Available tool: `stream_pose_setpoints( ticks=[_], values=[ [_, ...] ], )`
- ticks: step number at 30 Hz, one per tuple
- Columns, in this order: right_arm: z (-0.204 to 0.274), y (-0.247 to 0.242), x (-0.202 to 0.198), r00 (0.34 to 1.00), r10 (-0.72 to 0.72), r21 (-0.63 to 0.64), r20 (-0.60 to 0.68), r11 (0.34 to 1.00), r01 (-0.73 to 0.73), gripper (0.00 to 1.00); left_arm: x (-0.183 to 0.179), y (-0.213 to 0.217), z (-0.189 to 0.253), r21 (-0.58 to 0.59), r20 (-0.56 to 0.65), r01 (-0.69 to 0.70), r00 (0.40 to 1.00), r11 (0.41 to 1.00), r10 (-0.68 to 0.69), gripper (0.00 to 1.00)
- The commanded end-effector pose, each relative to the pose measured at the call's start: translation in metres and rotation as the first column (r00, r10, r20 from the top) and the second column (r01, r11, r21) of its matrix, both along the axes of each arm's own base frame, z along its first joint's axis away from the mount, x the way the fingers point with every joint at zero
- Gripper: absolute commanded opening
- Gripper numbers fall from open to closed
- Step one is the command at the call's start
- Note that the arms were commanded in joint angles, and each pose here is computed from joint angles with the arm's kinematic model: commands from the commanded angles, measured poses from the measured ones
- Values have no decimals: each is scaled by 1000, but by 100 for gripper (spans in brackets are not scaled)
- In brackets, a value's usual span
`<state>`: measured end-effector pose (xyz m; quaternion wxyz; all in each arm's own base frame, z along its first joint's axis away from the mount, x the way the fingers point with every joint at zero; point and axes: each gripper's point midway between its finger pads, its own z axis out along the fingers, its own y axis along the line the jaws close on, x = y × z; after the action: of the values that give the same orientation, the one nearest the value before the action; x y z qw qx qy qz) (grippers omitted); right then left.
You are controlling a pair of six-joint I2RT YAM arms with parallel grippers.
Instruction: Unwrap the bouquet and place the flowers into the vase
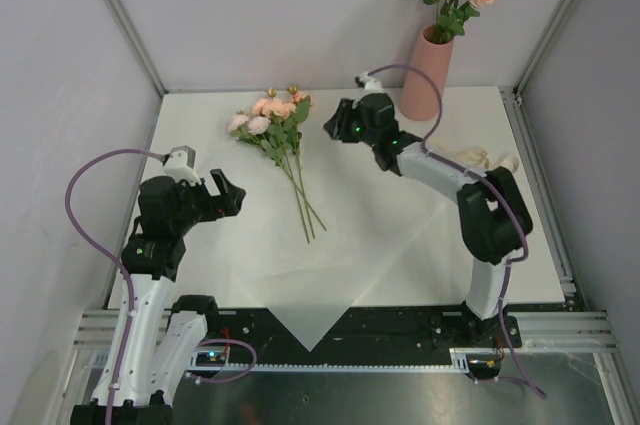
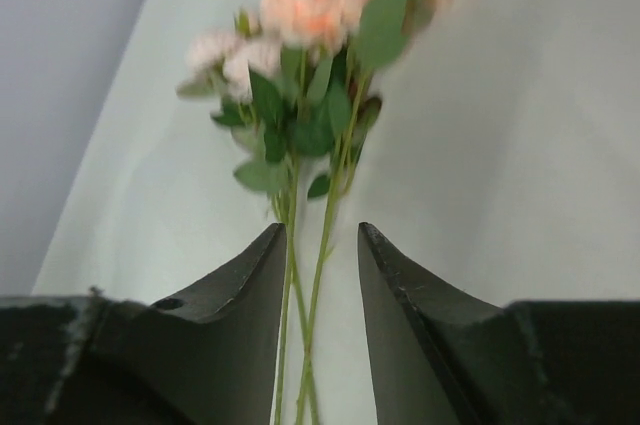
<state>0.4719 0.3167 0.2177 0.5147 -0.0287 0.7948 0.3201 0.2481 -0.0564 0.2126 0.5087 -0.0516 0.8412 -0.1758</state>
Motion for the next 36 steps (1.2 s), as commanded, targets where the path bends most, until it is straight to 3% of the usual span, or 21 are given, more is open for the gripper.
stream_pose_setpoints(
  ticks=[1,8,14,36],
  values=[
    [-43,50,-29,985,102,55,-139,994,-95,41,2,-3,8,-7,42,19,999,1000,-19,100],
    [-102,100,-49,949,162,-10,-272,985,-171,44,1,-4,7,-6,40,24,999,1000,-24,99],
    [-120,123,-48,935,179,-21,-305,981,-195,44,1,-6,7,-6,41,29,999,1000,-29,100],
    [-164,137,-46,917,186,-62,-354,973,-221,37,1,-7,6,-6,38,35,999,999,-35,100]
  ],
)
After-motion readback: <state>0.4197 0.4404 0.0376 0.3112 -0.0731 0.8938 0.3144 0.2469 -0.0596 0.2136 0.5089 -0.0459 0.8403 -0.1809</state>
